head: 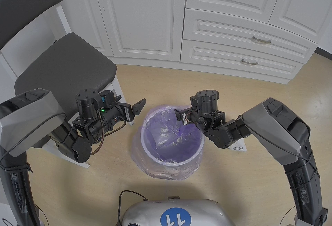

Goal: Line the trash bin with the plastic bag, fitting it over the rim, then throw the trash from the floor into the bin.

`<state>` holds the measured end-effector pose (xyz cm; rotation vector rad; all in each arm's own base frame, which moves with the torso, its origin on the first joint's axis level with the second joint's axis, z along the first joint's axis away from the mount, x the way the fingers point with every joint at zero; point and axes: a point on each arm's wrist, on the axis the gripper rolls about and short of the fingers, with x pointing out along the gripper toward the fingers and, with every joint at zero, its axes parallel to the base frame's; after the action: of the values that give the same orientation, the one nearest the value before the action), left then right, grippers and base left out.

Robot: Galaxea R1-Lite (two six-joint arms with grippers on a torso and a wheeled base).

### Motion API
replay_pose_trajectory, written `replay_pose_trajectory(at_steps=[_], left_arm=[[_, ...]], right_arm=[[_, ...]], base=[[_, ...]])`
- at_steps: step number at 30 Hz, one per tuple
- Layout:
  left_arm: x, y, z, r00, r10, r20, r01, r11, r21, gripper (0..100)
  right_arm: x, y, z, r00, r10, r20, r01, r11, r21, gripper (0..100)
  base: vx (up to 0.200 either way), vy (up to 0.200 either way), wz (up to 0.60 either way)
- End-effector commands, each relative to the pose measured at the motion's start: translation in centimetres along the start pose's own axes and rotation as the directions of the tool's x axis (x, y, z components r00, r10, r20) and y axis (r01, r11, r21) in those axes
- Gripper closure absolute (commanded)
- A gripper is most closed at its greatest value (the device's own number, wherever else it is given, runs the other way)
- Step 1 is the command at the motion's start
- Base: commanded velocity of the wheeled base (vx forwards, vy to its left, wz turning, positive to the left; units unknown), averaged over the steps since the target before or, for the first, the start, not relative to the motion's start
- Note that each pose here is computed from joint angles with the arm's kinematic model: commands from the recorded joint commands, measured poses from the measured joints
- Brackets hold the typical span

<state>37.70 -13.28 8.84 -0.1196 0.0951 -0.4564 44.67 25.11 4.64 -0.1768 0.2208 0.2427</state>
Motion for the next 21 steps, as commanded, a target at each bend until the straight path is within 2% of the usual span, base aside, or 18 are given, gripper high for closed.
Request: replay_pose_trajectory(at_steps=[1,6,10,16,21], left_arm=[[0.0,0.0,0.0,1.000,0.000,0.001,0.000,1.000,0.000,0],[0.0,0.0,0.0,1.000,0.000,0.001,0.000,1.000,0.000,0],[0.0,0.0,0.0,1.000,0.000,0.001,0.000,1.000,0.000,0],[-0.1,0.0,0.1,1.000,-0.003,0.017,0.003,1.000,0.000,0],[-0.1,0.0,0.2,1.000,-0.003,0.020,0.003,1.000,0.001,0]], right_arm=[[-0.7,0.3,0.2,1.000,0.009,-0.005,-0.009,1.000,-0.007,0],[-2.3,1.1,0.9,0.998,0.051,0.039,-0.051,0.999,-0.006,0],[-3.6,1.7,0.8,0.996,0.083,0.036,-0.082,0.996,-0.029,0],[-3.3,1.5,-1.6,0.996,0.083,-0.034,-0.087,0.989,-0.120,0],[-1.3,1.1,-2.8,0.998,0.059,-0.025,-0.062,0.992,-0.110,0]], base=[[0.000,0.000,0.00],[0.000,0.000,0.00],[0.000,0.000,0.00],[0.000,0.000,0.00],[0.000,0.000,0.00]])
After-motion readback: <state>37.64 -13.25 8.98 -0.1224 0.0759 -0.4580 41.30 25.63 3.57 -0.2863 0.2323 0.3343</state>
